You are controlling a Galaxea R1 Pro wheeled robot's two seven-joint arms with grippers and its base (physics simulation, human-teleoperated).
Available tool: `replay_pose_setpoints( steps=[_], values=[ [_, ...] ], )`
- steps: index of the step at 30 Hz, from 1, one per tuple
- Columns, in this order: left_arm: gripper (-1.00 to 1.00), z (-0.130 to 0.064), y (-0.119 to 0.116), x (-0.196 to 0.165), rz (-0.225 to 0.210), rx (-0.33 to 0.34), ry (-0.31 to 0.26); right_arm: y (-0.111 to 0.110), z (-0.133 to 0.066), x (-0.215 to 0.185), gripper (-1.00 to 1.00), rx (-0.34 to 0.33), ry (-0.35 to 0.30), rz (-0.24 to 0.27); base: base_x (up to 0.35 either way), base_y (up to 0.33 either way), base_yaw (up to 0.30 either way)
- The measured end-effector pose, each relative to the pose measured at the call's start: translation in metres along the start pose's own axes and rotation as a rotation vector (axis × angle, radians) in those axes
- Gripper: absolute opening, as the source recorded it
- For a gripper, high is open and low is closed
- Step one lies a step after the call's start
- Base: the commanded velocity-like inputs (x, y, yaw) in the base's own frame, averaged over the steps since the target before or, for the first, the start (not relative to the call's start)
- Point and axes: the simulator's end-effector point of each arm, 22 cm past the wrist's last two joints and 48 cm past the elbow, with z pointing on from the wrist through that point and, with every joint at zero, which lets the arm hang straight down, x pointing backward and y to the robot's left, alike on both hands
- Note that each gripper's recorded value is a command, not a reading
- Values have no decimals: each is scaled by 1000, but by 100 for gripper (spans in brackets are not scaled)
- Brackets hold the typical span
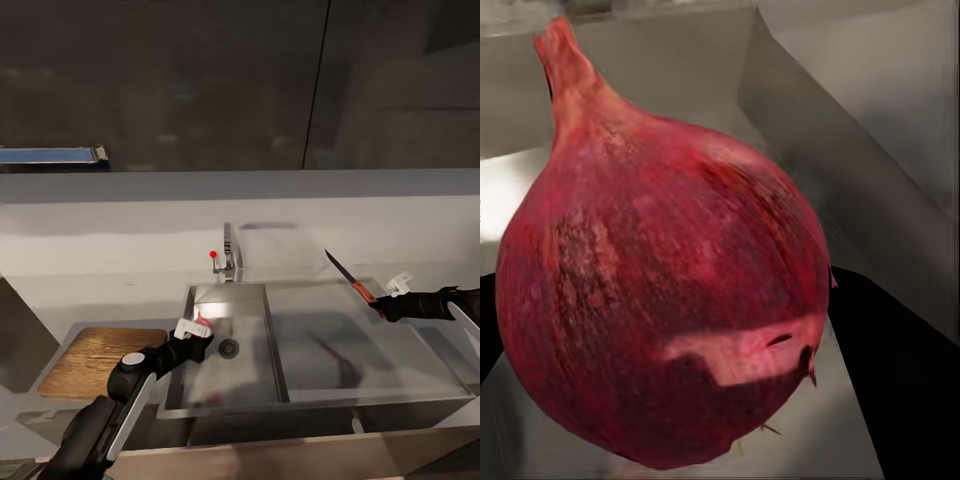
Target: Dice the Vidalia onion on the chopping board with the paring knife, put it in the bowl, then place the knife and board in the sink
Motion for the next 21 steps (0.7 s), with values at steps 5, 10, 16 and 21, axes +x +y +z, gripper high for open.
replay_pose_setpoints(
  steps=[5,10,16,21],
  values=[
    [-100,-11,-7,-6,12,23,-18,0,0,0,-100,1,0,1,0,0,0],
    [-100,-14,-24,-7,15,104,-23,-1,0,-1,-100,2,-2,2,0,0,0],
    [-100,-19,-38,-15,-12,193,-46,-1,-1,-1,-100,3,-3,2,0,0,0],
    [-100,-20,-62,-27,-29,259,-81,-1,-3,-3,-100,3,-8,1,0,0,-132]
  ],
)
